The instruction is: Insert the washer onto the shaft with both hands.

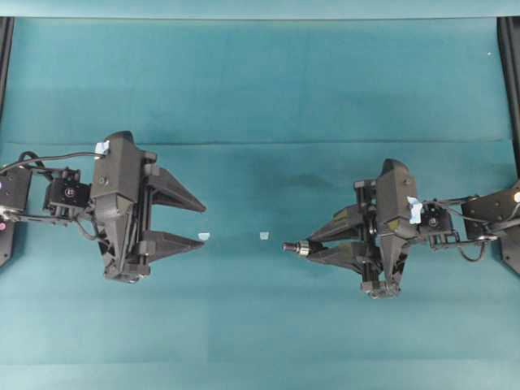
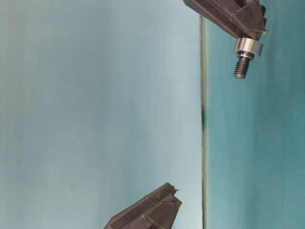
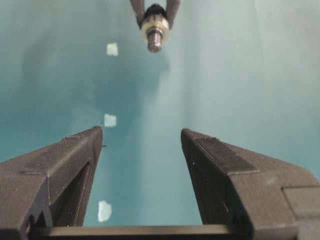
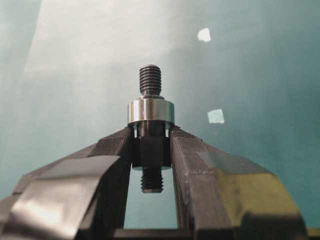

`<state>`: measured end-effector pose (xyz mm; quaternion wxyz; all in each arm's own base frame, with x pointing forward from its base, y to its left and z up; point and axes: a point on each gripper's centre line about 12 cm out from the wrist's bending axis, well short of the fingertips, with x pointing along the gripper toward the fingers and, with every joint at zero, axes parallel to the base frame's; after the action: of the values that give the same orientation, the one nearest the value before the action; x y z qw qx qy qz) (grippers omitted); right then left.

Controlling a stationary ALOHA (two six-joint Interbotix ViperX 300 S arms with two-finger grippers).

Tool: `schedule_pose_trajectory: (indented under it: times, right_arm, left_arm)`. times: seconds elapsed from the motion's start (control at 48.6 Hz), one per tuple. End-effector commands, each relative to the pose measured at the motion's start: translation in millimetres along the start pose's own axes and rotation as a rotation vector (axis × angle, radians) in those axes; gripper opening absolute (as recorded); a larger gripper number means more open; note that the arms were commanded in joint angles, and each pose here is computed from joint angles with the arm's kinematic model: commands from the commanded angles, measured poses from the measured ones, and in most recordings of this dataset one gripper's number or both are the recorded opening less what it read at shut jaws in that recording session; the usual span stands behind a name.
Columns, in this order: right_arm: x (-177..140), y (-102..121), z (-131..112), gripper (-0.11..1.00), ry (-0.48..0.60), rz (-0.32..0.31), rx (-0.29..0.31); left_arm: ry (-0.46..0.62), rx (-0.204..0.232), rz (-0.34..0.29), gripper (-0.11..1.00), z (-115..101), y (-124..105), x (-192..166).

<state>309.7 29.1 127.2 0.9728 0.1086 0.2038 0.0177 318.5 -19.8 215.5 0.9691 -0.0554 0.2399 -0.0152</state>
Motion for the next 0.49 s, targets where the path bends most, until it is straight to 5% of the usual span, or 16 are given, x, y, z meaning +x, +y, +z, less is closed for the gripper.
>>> schedule_pose_trajectory:
  times: [0.0,0.473]
  right_arm:
    - [0.1,2.0,8.5,0.00,-0.031,0.007,0.011]
    - [0.3,0.9,8.0,0.00,-0.028,0.003,0.010]
  left_arm:
    - [-0.026,0.004,-0.005,0.72,7.2,-1.4,-2.6]
    - [-0.001,0.005,-0.001,0.72,4.5,-1.0,-3.0]
